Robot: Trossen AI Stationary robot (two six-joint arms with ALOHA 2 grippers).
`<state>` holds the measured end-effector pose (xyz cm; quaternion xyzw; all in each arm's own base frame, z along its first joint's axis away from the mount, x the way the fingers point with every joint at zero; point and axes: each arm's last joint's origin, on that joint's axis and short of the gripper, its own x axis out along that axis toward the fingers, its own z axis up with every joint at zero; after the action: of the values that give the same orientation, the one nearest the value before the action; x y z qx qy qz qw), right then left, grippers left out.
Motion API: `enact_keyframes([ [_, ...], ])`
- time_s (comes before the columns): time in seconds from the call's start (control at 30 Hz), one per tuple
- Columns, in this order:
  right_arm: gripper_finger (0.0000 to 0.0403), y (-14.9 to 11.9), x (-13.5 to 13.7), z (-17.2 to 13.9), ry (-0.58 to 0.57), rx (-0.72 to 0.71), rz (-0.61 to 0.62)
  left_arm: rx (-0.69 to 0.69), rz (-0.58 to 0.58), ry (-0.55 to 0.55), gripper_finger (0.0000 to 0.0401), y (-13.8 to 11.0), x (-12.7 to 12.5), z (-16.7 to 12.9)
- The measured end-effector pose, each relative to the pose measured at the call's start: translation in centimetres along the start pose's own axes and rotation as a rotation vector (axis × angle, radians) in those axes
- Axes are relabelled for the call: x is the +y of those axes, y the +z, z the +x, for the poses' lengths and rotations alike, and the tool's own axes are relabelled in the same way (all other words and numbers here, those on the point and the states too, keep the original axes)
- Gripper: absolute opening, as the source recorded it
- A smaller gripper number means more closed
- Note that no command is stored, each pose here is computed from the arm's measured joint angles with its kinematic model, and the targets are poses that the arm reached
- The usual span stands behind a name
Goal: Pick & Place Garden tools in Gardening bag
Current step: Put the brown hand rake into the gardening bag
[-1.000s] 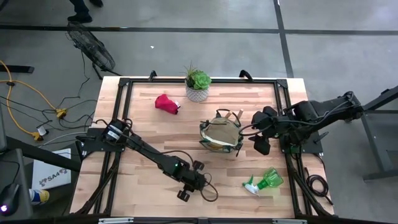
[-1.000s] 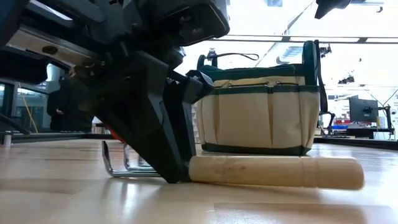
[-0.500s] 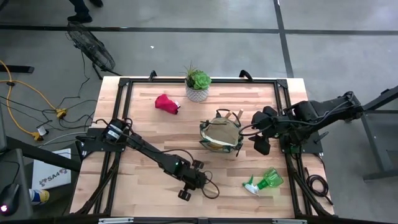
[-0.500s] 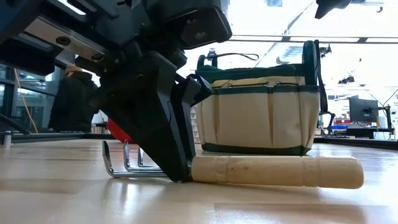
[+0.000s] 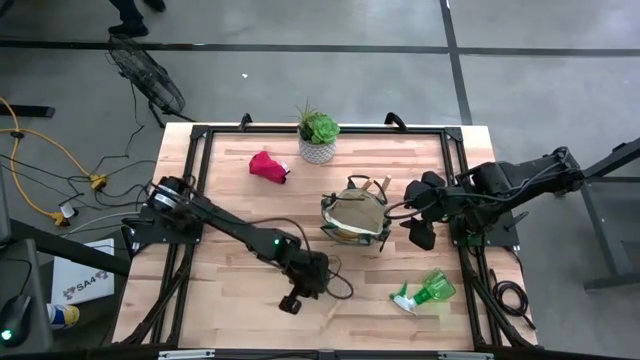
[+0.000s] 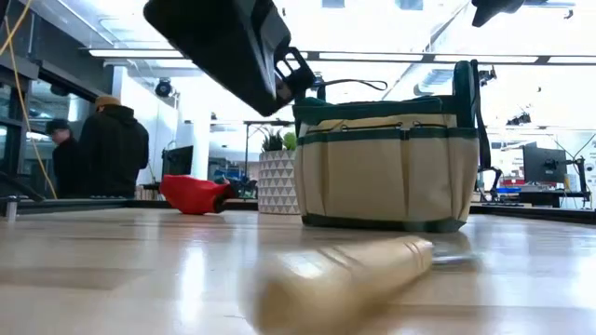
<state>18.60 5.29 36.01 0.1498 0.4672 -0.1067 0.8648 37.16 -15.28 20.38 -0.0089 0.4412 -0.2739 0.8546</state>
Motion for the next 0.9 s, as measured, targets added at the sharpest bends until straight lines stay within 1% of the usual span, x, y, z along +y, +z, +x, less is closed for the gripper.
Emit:
enact_keyframes([
  [0.07, 0.0236, 0.0, 0.0, 0.0, 0.001, 0.001, 0.000, 0.005, 0.004, 0.026, 0.0003, 0.0, 0.1, -0.6],
  [0.17, 0.0236, 0.0, 0.0, 0.0, 0.001, 0.001, 0.000, 0.016, 0.030, 0.043, 0.0003, -0.1, 0.4, -0.6],
  [0.2, 0.0236, 0.0, 0.0, 0.0, 0.001, 0.001, 0.000, 0.015, 0.040, 0.064, 0.0002, -0.1, 0.5, -0.5],
  [0.27, 0.0236, 0.0, 0.0, 0.0, 0.001, 0.001, 0.000, 0.006, 0.035, 0.131, 0.0002, 0.0, 0.7, -0.4],
  [0.37, 0.0236, 0.0, 0.0, 0.0, 0.001, 0.001, 0.003, 0.010, -0.033, 0.245, 0.0004, -0.2, 1.1, -0.3],
  [0.4, 0.0236, 0.0, 0.0, 0.0, 0.001, 0.001, 0.006, 0.004, -0.038, 0.257, 0.0009, -0.2, 1.1, -0.3],
  [0.5, 0.0236, 0.0, 0.0, 0.0, 0.001, 0.001, 0.009, 0.004, -0.003, 0.266, 0.0039, -0.1, 1.1, -0.3],
  [0.6, 0.0236, 0.0, 0.0, 0.0, 0.001, 0.001, 0.005, 0.011, -0.003, 0.264, 0.0088, -0.2, 1.1, -0.3],
  [0.77, 0.0236, 0.0, 0.0, 0.0, 0.001, 0.001, 0.005, 0.078, -0.018, 0.250, 0.0170, -0.8, 1.1, -0.3],
  [0.83, 0.0236, 0.0, 0.0, 0.0, 0.001, 0.001, 0.005, 0.098, -0.022, 0.251, 0.0192, -1.0, 1.1, -0.4],
  [0.9, 0.0236, 0.0, 0.0, 0.0, 0.001, 0.001, 0.005, 0.109, -0.023, 0.252, 0.0206, -1.1, 1.1, -0.4],
])
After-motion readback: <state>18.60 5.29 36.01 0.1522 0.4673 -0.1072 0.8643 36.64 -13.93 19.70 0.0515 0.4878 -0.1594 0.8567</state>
